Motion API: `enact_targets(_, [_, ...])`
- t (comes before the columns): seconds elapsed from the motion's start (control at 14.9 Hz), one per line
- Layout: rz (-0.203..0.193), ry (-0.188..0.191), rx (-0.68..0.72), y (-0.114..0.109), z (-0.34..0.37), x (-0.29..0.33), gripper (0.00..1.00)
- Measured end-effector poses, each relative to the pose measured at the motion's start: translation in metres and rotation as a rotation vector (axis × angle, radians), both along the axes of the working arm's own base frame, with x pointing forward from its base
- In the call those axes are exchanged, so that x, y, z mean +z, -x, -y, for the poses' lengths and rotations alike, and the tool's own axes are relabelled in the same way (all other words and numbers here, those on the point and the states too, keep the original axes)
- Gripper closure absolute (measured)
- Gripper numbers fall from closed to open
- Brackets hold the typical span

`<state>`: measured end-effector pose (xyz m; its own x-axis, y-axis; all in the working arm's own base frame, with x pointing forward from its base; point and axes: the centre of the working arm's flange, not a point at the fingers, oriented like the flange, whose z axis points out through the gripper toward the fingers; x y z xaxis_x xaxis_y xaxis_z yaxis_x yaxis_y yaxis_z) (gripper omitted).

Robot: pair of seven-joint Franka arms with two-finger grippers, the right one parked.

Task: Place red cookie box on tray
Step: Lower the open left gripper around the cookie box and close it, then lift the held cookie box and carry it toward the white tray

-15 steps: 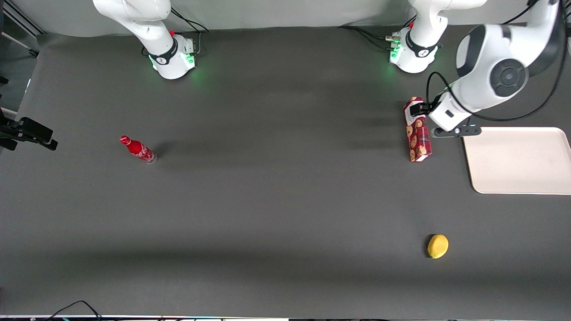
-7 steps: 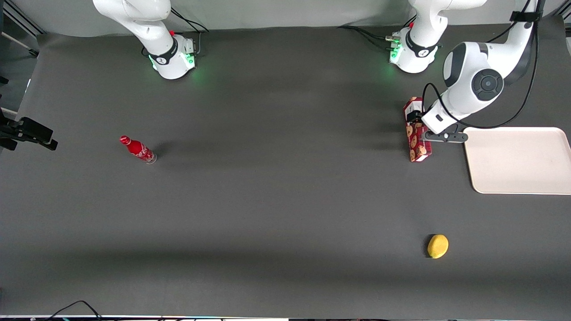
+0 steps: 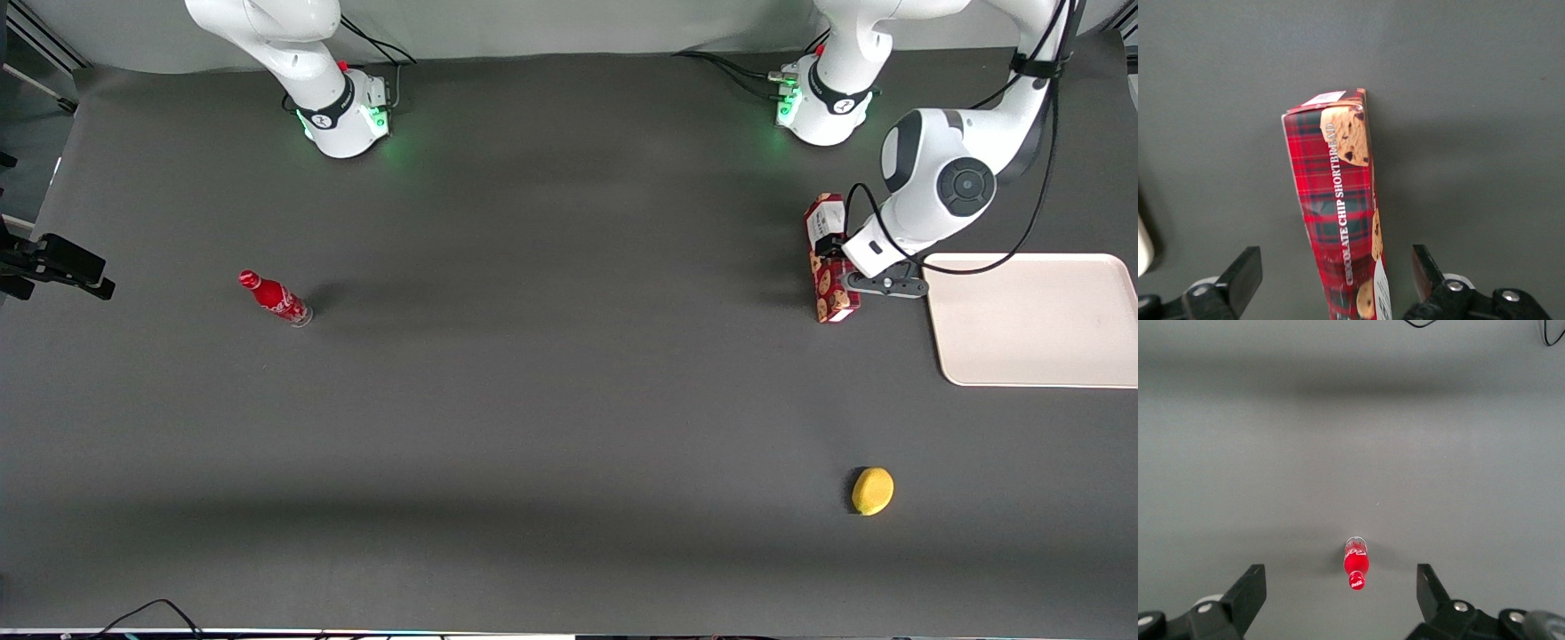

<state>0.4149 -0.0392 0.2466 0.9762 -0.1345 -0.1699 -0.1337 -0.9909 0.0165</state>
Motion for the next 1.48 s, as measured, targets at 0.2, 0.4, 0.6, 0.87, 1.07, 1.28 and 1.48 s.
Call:
enact_targets(0.2, [0.014, 0.001, -0.003, 0.012, -0.001, -0.027, 0.0])
enact_targets(0.4, [0.001, 0.001, -0.004, 0.024, -0.002, -0.045, 0.09])
enact_targets(0.6, [0.001, 0.001, -0.004, 0.024, -0.002, -0.045, 0.44])
enact_targets(0.87, [0.008, 0.002, -0.002, 0.022, -0.002, -0.043, 0.81])
enact_targets(1.07, [0.026, 0.002, 0.02, 0.014, -0.01, -0.03, 0.85])
enact_targets(1.28, [-0.029, 0.003, 0.049, -0.011, -0.017, 0.028, 0.85])
enact_targets(1.48, [-0.069, 0.006, 0.08, -0.041, -0.024, 0.131, 0.85])
